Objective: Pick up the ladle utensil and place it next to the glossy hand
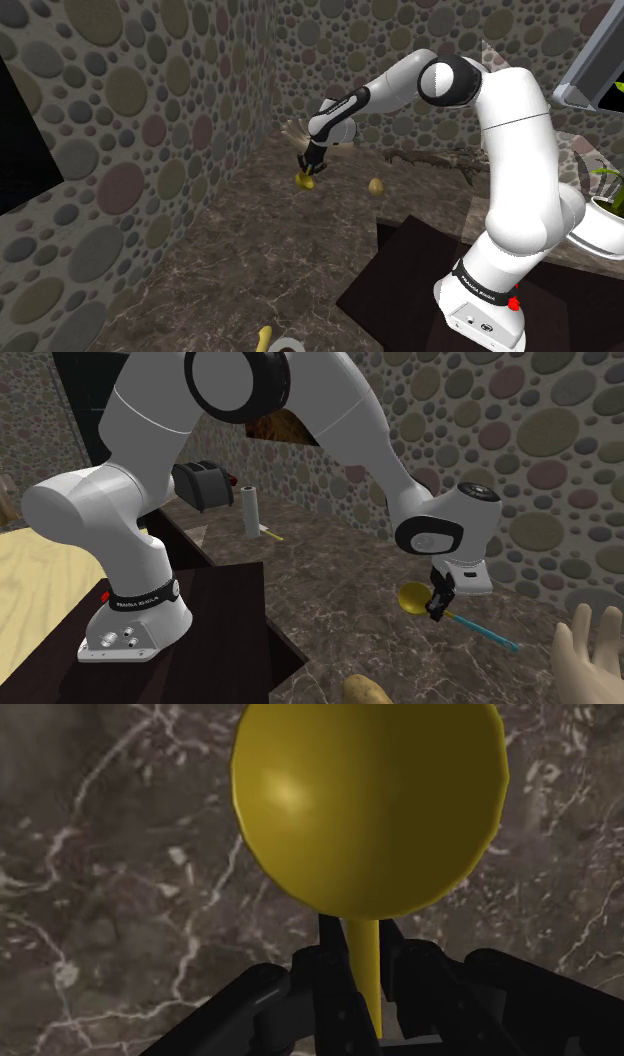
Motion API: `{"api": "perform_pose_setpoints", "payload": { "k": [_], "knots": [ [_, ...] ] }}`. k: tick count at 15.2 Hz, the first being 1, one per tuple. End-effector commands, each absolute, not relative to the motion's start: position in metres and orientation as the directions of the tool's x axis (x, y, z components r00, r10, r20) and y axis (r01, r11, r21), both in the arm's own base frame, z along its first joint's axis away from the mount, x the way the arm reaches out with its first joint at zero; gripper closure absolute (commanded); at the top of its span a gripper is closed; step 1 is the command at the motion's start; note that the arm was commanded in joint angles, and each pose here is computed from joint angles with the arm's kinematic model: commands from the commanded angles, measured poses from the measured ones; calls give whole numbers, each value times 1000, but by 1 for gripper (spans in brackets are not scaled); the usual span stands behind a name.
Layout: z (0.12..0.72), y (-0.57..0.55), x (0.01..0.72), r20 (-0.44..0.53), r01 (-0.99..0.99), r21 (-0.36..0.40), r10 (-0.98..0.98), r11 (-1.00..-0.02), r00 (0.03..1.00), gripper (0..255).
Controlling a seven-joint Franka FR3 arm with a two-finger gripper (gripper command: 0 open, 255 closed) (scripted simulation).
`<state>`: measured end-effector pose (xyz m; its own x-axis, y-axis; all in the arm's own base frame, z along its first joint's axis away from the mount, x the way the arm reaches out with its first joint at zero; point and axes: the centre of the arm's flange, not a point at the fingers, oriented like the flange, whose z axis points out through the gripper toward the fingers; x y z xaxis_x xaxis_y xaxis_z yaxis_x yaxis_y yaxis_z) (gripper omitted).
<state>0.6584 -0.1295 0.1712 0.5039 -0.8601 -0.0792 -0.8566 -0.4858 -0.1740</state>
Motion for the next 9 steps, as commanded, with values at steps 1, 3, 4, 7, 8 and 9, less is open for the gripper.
{"api": "perform_pose_setpoints", "payload": {
  "k": [1,3,4,7,8,9],
  "knots": [
    [171,-129,658,-80,-856,-173,-860,-486,504,0],
    [171,-129,658,-80,-856,-173,-860,-486,505,0],
    [171,-129,658,-80,-856,-173,-860,-486,505,0],
    [184,-131,657,-80,-856,-173,-860,-486,504,0],
    [197,-133,655,-80,-856,-173,-860,-486,504,0],
    [209,-135,654,-80,-856,-173,-860,-486,504,0]
  ]
}}
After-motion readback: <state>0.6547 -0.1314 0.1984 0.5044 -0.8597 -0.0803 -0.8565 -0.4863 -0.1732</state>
